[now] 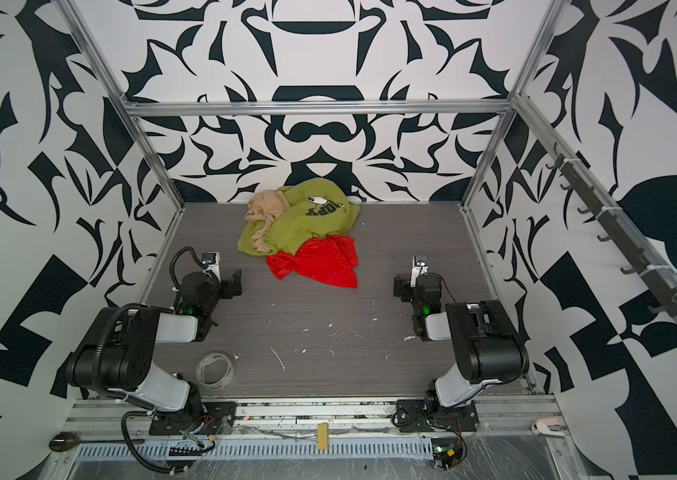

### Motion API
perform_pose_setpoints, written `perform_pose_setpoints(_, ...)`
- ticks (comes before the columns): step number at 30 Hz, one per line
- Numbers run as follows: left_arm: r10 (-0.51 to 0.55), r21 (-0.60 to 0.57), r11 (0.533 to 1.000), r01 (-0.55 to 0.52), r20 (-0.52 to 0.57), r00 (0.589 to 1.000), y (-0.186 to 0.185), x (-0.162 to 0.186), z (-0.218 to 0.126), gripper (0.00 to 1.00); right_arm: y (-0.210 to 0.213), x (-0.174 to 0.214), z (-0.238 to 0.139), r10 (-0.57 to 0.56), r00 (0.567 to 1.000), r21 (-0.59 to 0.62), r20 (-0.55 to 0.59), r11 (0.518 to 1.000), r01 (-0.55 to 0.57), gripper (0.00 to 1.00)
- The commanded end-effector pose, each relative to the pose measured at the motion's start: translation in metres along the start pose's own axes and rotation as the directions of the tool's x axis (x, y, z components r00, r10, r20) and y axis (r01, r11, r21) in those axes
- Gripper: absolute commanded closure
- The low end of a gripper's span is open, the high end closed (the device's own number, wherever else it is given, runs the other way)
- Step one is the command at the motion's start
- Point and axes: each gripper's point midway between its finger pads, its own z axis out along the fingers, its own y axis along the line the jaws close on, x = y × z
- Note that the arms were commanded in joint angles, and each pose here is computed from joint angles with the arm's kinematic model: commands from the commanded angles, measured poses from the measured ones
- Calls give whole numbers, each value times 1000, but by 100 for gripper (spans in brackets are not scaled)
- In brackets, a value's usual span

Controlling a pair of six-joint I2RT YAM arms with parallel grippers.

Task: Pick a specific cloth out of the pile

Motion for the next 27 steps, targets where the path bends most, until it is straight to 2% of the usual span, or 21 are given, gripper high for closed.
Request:
perform_pose_setpoints(1, 0, 0, 1000, 0, 24, 1000, 0, -6, 0, 1, -5, -20, -4, 23, 997, 23, 68, 999, -25, 1)
perform_pose_setpoints(4, -8, -64, 998, 10, 31, 999, 8, -17, -3, 0, -13, -23, -7, 50, 995, 63, 82, 996, -55, 1)
perform_pose_setpoints(9, -17, -88, 996, 18, 6, 1000, 12, -38, -15, 1, -25, -42, -19, 64, 996, 130, 69, 989, -72, 1)
perform_pose_setpoints(13, -73, -112, 990, 80, 67, 995, 16, -70, -25, 0, -23, -70, -30, 71, 995, 130, 72, 988, -80, 1)
perform_pose_setpoints(16, -80, -91, 992, 90, 107, 991, 10, -99, -34, 0, -21, -101, -48, 124, 987, 126, 99, 983, -136, 1)
perform_pose_setpoints(21, -130, -44, 990, 136, 114, 985, -8, -136, -43, 1, -12, -148, -71, 256, 958, 68, 131, 961, -267, 2)
perform_pose_setpoints(24, -163, -4, 986, 164, 90, 982, -24, -149, -45, 1, 2, -161, -73, 319, 940, 20, 118, 946, -323, 2)
perform_pose_setpoints(27, -162, 51, 985, 162, 5, 987, -42, -156, -41, 1, 19, -161, -68, 337, 939, -2, 67, 941, -337, 3)
